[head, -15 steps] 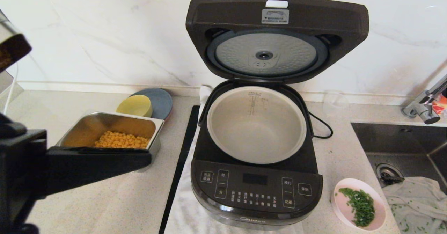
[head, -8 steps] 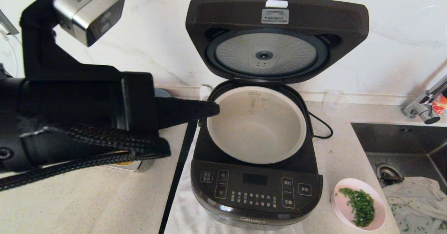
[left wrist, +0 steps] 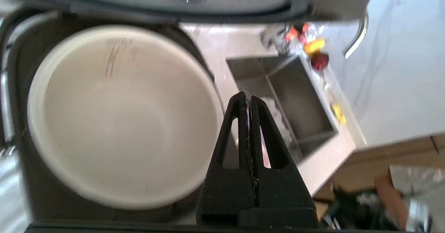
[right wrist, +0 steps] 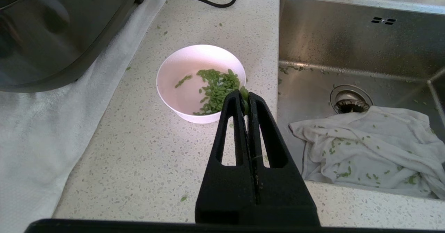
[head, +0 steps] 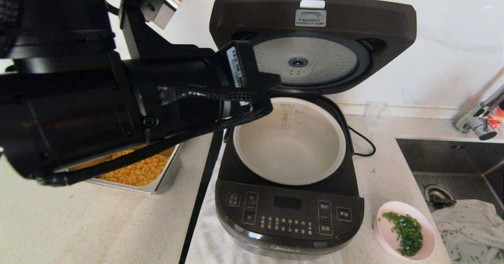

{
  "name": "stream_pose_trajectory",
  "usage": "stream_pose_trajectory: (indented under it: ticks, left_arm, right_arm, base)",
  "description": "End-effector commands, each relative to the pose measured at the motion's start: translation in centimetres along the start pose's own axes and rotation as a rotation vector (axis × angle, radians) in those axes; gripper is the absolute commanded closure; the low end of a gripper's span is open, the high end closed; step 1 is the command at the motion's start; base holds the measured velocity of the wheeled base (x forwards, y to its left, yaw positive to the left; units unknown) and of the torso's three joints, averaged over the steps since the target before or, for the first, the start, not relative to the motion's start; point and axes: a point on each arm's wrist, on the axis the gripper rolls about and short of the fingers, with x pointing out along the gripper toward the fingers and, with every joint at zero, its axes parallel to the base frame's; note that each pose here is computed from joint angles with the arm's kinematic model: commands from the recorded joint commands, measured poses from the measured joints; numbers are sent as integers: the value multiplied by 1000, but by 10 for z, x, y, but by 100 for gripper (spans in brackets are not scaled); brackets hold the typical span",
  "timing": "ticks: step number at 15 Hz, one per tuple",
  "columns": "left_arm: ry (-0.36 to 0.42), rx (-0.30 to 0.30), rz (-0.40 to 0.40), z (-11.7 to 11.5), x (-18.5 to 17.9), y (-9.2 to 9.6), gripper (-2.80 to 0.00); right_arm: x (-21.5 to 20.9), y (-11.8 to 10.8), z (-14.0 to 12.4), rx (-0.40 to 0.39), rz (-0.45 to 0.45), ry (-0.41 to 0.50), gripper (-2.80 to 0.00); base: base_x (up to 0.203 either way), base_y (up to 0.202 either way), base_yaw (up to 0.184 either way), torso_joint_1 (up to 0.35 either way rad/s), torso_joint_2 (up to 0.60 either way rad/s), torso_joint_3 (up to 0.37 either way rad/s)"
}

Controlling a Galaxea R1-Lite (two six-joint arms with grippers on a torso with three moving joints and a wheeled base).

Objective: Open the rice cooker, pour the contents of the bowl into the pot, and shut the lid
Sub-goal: Open the rice cooker

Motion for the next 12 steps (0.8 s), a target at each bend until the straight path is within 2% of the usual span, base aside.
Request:
stream_pose_trajectory:
  ticks: [1, 4, 7, 12]
  left_arm:
    - [-2, 1, 21, -3, 22, -2, 0]
    - [-37, 41, 77, 0, 40, -3, 0]
    - [-44, 92, 86, -9, 58, 0, 0]
    - [-172, 163, 124, -4, 85, -2, 0]
  right_arm:
    - [0, 0, 0, 0, 2, -1, 0]
    - [0, 0, 0, 0, 0, -1, 0]
    - [0, 0, 0, 0, 0, -1, 0]
    - [0, 0, 0, 0, 0, -1, 0]
  base:
    - [0, 0, 0, 0, 0, 0]
    - [0, 0, 0, 0, 0, 0]
    - [0, 0, 0, 0, 0, 0]
    - [0, 0, 0, 0, 0, 0]
